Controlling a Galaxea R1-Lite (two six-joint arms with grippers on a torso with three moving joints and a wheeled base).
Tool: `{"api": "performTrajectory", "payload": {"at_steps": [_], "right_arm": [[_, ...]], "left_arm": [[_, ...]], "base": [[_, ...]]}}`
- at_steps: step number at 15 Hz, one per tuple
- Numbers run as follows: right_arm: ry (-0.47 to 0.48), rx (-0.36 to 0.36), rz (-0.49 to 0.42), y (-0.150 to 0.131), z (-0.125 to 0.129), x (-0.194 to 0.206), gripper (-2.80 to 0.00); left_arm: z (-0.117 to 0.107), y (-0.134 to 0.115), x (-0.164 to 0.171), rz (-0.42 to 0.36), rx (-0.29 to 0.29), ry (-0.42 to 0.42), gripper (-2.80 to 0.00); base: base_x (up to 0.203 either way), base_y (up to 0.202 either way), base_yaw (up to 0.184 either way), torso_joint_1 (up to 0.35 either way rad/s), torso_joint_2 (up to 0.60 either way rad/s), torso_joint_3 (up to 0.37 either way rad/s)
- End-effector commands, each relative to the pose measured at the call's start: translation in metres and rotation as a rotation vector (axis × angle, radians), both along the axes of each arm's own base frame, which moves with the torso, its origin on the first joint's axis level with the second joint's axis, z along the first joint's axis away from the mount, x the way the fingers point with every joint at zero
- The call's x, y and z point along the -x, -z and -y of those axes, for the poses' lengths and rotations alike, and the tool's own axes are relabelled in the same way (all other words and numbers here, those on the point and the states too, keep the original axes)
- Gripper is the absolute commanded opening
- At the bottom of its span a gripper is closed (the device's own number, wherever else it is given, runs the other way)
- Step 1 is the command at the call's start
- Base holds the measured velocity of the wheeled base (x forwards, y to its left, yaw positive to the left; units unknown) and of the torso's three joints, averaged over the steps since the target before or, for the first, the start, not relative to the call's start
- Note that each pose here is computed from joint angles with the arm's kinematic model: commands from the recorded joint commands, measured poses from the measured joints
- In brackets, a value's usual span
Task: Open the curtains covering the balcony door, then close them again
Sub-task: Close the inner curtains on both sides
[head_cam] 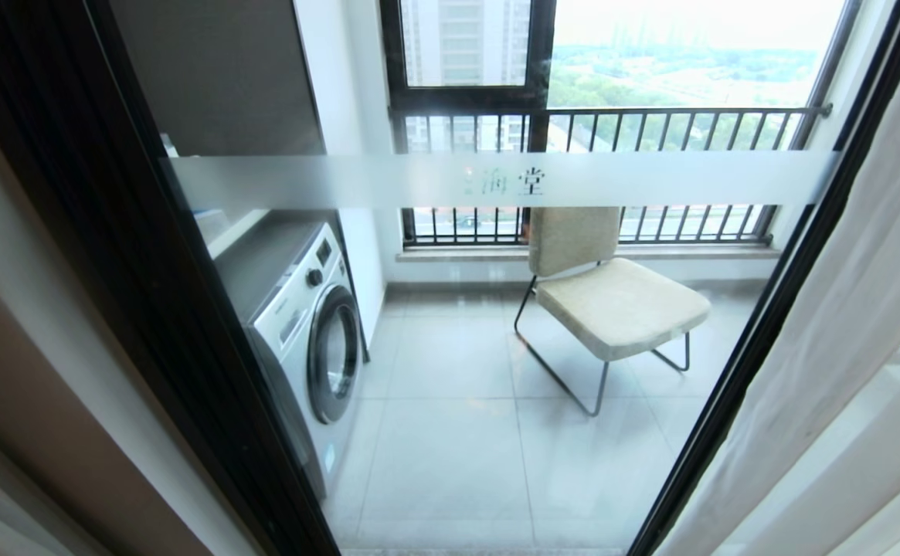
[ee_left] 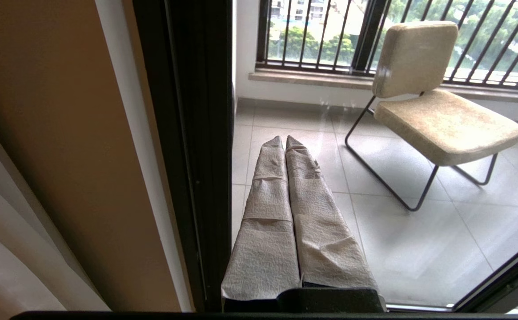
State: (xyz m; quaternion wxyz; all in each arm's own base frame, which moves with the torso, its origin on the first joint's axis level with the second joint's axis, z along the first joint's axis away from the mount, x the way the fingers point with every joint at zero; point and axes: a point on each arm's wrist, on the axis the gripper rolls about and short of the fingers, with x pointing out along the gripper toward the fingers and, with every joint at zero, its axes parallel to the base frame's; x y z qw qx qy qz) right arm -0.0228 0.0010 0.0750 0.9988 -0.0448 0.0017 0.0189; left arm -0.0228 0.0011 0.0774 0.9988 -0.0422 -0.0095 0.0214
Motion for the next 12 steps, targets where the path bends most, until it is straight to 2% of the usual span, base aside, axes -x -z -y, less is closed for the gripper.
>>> {"api": "performTrajectory", "payload": {"at_steps": [1,4,12], "right_arm": [[-0.001,0.001,0.001,0.0000,0.0000,0.0000,-2.80],[-0.001,0.001,0.001,0.0000,0.0000,0.0000,-2.80],[-0.001,0.002,0.001,0.0000,0.0000,0.0000,-2.80]], "left_arm": [[0.0000,0.0000,0.0000,0.000,0.002,0.001,-2.80],[0.0000,0.0000,0.0000,0.000,0.002,-0.001,-2.80],[0.0000,-0.0001,0.0000,0.001,0.002,-0.001,-2.80]], "base": [[0.000,0.000,0.000,0.000,0.00,0.000],[-0.001,0.094,0.000,-0.002,0.00,0.000],[0.000,0.188,0.000,0.003,0.01,0.001]]}}
